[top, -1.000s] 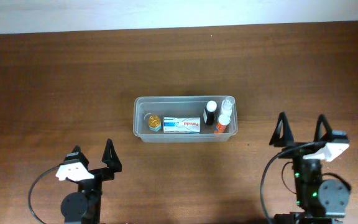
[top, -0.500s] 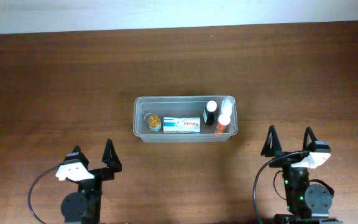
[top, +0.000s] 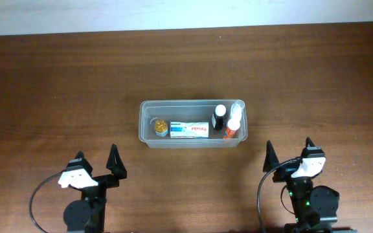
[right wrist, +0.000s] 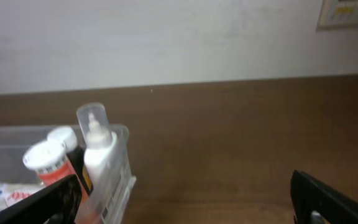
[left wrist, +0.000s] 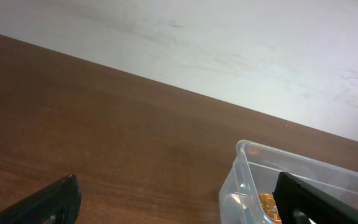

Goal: Pack container

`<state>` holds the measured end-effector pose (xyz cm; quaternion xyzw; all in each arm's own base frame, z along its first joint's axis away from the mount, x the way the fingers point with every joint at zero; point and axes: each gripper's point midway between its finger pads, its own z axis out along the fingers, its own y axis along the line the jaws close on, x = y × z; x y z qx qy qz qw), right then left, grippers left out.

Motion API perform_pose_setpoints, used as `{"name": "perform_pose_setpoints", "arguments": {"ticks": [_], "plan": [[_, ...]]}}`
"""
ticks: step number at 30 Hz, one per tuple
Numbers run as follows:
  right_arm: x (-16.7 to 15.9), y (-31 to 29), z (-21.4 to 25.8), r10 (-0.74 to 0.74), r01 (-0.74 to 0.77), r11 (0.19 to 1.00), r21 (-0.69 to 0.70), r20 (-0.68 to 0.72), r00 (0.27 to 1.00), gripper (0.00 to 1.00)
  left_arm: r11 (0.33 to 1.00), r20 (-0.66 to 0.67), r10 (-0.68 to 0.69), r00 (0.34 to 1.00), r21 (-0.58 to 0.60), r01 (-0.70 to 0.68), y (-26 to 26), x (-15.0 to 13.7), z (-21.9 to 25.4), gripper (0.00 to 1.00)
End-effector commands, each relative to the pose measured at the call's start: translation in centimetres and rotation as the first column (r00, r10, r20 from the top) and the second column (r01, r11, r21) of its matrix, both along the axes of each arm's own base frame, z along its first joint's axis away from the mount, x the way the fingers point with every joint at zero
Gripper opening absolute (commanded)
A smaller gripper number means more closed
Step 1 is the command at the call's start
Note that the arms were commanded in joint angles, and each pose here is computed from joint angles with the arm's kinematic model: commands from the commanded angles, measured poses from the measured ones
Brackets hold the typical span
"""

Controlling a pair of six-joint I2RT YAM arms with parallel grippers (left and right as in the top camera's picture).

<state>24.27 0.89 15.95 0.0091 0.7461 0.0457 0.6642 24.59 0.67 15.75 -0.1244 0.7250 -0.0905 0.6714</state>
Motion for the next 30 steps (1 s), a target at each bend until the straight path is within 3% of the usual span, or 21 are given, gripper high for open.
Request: {"name": "perform_pose_setpoints", "arguments": {"ticks": [1, 7, 11, 30], "plan": [[-0.1, 0.2, -0.5, 0.012, -0.012, 1.0, -0.015, -0.006, 1.0, 0.98, 1.0, 0.004, -0.011, 1.0, 0.007, 0.011, -0.2, 0.0, -0.1, 0.99], [-0.1, 0.4, -0.5, 0.018, -0.018, 1.0, -0.012, -0.007, 1.0, 0.98, 1.0, 0.004, -0.011, 1.0, 0.007, 0.011, -0.2, 0.0, -0.1, 0.99], [-0.1, 1.2, -0.5, 0.06, -0.059, 0.995, 0.08, -0.013, 0.998, 0.98, 1.0, 0.004, -0.011, 1.0, 0.007, 0.011, -0.2, 0.0, -0.1, 0.99], [0.1, 1.2, -1.9, 0.056, -0.049, 0.995, 0.082, -0.076, 0.996, 0.98, 1.0, 0.004, -0.011, 1.0, 0.007, 0.011, -0.2, 0.0, -0.1, 0.99]]}}
